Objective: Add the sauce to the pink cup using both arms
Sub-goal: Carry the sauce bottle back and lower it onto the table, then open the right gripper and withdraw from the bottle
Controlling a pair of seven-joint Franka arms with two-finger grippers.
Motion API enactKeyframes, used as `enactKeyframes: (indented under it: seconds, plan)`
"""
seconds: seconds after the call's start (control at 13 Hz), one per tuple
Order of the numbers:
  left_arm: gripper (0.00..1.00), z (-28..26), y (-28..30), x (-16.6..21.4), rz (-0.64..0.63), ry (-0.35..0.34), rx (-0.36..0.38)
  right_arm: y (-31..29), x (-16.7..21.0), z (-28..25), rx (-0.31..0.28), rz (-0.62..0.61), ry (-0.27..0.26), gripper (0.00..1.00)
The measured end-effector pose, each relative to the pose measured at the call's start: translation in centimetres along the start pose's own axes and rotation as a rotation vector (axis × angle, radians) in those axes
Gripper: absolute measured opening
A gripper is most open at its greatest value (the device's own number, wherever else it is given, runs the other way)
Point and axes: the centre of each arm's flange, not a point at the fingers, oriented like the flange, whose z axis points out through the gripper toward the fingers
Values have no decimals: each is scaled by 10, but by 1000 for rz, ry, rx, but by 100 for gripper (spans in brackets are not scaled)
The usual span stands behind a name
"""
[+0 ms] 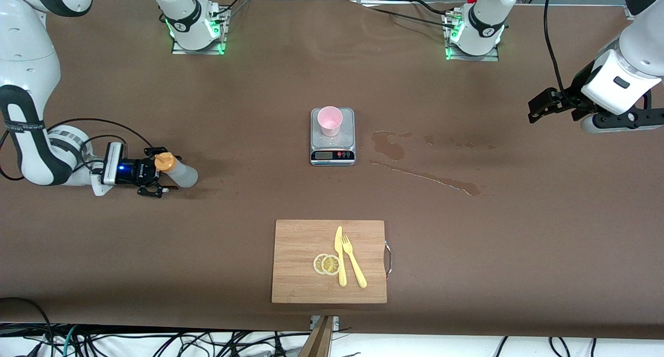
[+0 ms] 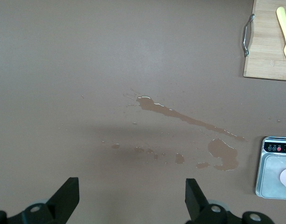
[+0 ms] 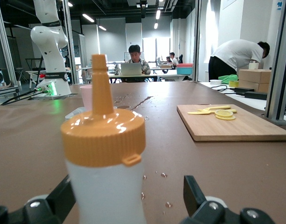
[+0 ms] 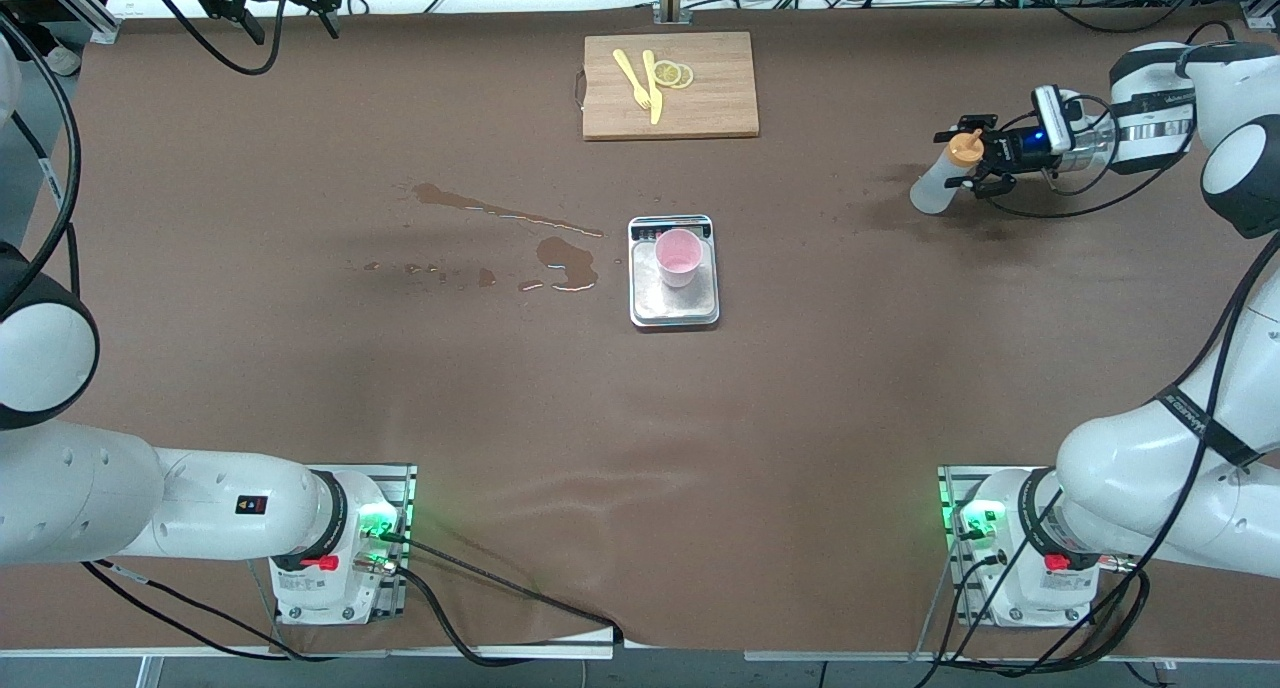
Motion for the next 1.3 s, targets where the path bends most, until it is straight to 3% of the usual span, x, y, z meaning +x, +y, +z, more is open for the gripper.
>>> enactKeyframes:
  seconds: [0.23,0.46,0.61,0.84,1.3]
  plan:
    - [100,0,0,0,0,0,0,-10,-3,-26,39,-1,-53,100]
    - [100,0,0,0,0,0,0,-6,33,-58,76,-60,-149,100]
    - [100,0,0,0,0,0,0,-5,76,-83,96,-82,-243,100]
    - [100,0,-1,0,-1,-1,0,-6,151,-116,100,-41,-423,100]
    - [100,0,-1,0,-1,-1,0,-29,273,-144,-4,181,-709,100]
